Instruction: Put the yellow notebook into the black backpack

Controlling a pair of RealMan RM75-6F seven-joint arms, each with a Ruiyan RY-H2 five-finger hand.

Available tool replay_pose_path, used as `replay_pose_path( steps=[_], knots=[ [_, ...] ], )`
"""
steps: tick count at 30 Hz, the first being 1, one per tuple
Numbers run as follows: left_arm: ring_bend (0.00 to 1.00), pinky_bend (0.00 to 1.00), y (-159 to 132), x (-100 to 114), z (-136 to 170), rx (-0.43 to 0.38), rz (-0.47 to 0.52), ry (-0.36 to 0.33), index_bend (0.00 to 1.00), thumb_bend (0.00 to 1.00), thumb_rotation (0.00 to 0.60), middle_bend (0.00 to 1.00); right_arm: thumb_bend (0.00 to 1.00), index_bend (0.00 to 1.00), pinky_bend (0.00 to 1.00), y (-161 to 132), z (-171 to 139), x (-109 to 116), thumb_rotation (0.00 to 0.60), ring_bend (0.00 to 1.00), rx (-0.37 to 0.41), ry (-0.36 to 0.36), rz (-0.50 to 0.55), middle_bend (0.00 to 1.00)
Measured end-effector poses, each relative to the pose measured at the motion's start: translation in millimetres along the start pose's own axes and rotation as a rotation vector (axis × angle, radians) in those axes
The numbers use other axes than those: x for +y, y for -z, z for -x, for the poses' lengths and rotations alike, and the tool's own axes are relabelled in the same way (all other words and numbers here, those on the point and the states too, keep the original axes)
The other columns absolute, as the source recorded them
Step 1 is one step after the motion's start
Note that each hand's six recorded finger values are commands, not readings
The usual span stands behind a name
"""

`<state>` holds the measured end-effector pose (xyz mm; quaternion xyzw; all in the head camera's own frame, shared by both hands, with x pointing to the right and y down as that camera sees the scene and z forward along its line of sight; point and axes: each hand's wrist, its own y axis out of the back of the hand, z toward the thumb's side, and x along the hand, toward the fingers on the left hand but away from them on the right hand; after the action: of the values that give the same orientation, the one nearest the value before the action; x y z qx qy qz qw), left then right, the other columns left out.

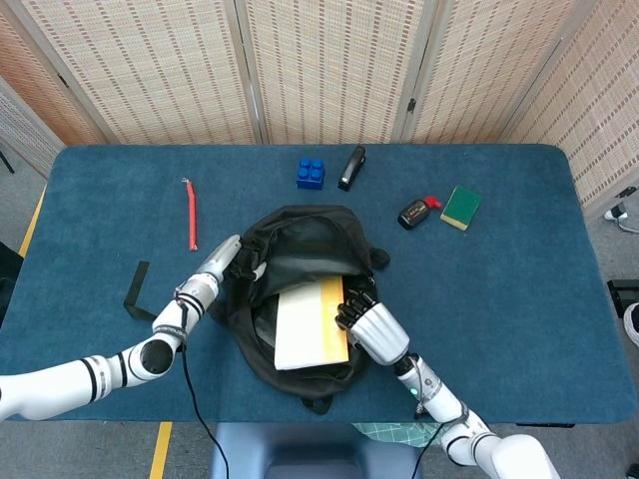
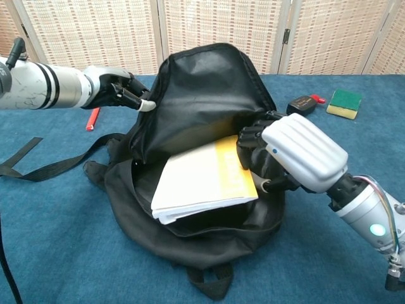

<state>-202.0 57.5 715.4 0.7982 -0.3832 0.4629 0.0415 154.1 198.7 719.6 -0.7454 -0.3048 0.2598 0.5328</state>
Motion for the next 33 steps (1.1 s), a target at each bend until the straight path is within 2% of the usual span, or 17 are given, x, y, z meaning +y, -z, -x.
replay_pose_path(
  steps=[7, 23, 33],
  knots=[
    [0.23, 0.00, 0.6, 1.3, 3.5, -0.005, 0.003, 0.007, 0.72, 0.78, 0.600, 0.32, 0.43, 0.84, 0.25, 3.4, 11.6, -6.9, 0.600, 0.45, -0.006, -0.028, -0.112, 0.51],
    [0.23, 0.00, 1.6, 2.0, 7.4, -0.010, 0.016, 0.021, 0.72, 0.78, 0.600, 0.32, 0.43, 0.84, 0.23, 2.9, 37.8, -13.8, 0.600, 0.44, -0.007, -0.052, -0.251, 0.51],
    [0.22, 0.00, 0.1, -0.5, 7.4, -0.013, 0.017, 0.032, 0.71, 0.78, 0.600, 0.32, 0.43, 0.84, 0.22, -20.8, 43.9, -23.0, 0.600, 0.42, 0.067, -0.073, -0.288, 0.51]
  ],
)
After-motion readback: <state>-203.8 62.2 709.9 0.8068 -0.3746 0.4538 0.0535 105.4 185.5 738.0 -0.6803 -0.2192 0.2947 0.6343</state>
